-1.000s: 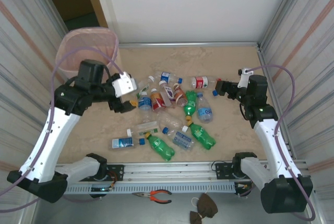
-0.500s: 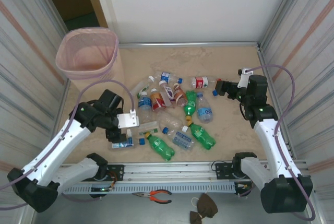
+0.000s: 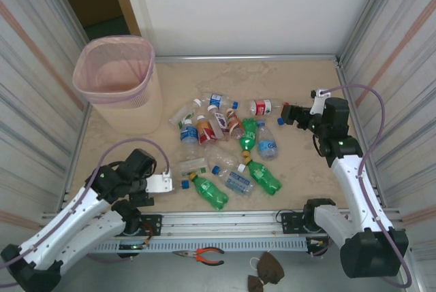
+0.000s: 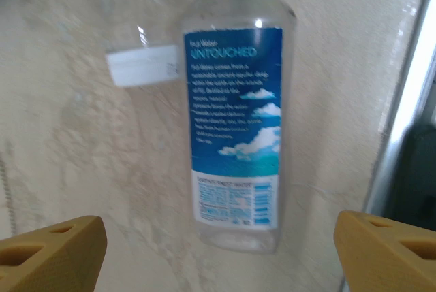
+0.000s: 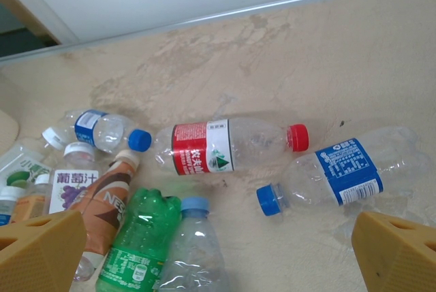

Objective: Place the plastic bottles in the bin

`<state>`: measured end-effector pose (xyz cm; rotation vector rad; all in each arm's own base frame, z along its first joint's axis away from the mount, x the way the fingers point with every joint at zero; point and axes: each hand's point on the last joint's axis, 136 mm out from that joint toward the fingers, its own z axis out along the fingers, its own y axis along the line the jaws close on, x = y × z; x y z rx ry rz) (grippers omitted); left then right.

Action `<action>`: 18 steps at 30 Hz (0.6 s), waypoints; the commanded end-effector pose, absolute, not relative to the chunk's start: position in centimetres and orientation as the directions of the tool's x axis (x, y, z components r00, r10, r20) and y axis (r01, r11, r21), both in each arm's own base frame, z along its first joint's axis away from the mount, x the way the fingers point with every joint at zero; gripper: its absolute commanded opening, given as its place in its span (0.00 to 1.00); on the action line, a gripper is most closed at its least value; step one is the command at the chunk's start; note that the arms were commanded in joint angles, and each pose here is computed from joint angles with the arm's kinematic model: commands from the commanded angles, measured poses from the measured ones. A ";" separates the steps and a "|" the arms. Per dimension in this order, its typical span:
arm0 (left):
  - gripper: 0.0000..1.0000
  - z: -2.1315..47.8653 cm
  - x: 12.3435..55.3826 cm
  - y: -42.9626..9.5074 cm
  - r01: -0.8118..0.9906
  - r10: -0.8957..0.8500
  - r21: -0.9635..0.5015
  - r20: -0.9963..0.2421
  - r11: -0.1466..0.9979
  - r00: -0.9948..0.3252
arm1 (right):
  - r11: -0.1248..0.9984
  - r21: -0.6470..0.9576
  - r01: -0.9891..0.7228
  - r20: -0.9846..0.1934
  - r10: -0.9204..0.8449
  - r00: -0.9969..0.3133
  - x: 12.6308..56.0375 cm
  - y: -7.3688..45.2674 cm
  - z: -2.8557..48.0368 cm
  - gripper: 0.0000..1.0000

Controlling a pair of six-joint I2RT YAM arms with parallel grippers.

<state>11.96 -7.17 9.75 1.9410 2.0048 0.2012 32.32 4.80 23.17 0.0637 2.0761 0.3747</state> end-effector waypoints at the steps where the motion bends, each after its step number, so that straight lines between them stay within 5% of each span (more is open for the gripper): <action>1: 0.88 8.5 11.6 -7.2 0.942 0.990 0.335 -0.132 -0.008 0.055 | 0.953 0.275 -0.125 -0.845 0.178 -0.504 32.1 5.0 23.0 0.99; 18: 0.79 5.7 10.2 -7.5 0.985 0.993 0.173 -0.118 -0.009 0.029 | 0.948 0.276 -0.158 -0.868 0.175 -0.464 31.6 5.3 25.0 0.99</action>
